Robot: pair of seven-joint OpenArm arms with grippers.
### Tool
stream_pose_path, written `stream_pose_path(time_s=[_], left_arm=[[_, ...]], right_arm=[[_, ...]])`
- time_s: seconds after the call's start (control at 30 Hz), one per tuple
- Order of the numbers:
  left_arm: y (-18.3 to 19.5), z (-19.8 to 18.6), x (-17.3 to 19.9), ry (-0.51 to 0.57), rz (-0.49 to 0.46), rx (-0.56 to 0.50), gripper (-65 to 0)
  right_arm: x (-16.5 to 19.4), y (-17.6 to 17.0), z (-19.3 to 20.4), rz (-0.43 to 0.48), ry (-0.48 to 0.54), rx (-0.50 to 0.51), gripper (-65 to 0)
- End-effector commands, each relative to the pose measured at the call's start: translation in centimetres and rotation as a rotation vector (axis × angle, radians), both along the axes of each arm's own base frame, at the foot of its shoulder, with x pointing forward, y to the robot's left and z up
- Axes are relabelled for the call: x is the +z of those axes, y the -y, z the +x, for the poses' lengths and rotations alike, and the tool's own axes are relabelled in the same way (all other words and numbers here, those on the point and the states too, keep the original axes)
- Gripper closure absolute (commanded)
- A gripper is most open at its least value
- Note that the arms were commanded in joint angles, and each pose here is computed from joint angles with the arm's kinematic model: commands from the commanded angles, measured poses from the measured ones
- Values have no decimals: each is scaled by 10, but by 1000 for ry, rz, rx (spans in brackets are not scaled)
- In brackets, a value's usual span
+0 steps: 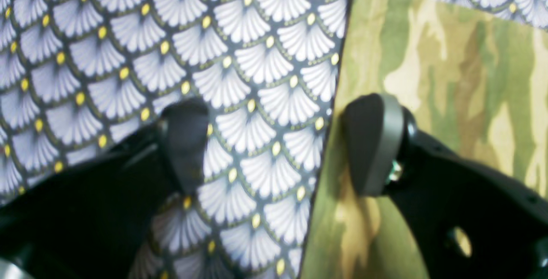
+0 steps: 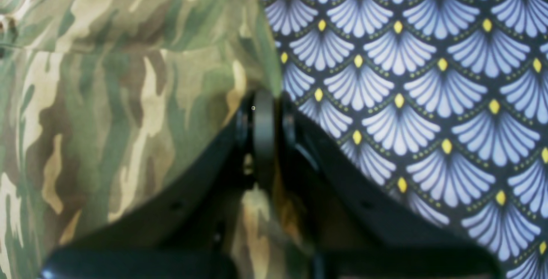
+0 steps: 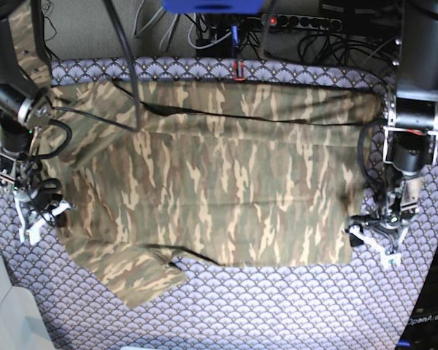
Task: Fold the T-shirt properly
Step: 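Close both grippers on the hem corners of the shirt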
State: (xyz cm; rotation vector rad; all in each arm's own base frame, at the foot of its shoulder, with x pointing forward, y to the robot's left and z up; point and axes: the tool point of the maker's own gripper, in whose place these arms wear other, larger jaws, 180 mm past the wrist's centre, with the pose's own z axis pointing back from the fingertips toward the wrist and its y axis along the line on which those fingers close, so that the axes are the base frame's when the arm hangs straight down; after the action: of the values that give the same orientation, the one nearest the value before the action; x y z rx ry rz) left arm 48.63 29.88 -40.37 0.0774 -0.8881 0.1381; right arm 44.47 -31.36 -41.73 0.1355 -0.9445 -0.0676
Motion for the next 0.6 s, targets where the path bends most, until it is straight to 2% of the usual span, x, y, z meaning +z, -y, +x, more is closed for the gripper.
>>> stream_pose_path(time_s=[0.0, 0.27, 0.43, 0.57], left_arm=[[-2, 19, 26, 71, 16, -10, -491], [29, 28, 24, 86, 4, -59, -491], [29, 28, 24, 115, 0, -54, -491], [29, 18, 11, 92, -1, -53, -491]], right_arm=[[27, 12, 16, -12, 75, -14, 0], [27, 11, 17, -10, 75, -12, 0], [26, 10, 17, -9, 75, -11, 0], [27, 11, 17, -10, 77, -12, 0]])
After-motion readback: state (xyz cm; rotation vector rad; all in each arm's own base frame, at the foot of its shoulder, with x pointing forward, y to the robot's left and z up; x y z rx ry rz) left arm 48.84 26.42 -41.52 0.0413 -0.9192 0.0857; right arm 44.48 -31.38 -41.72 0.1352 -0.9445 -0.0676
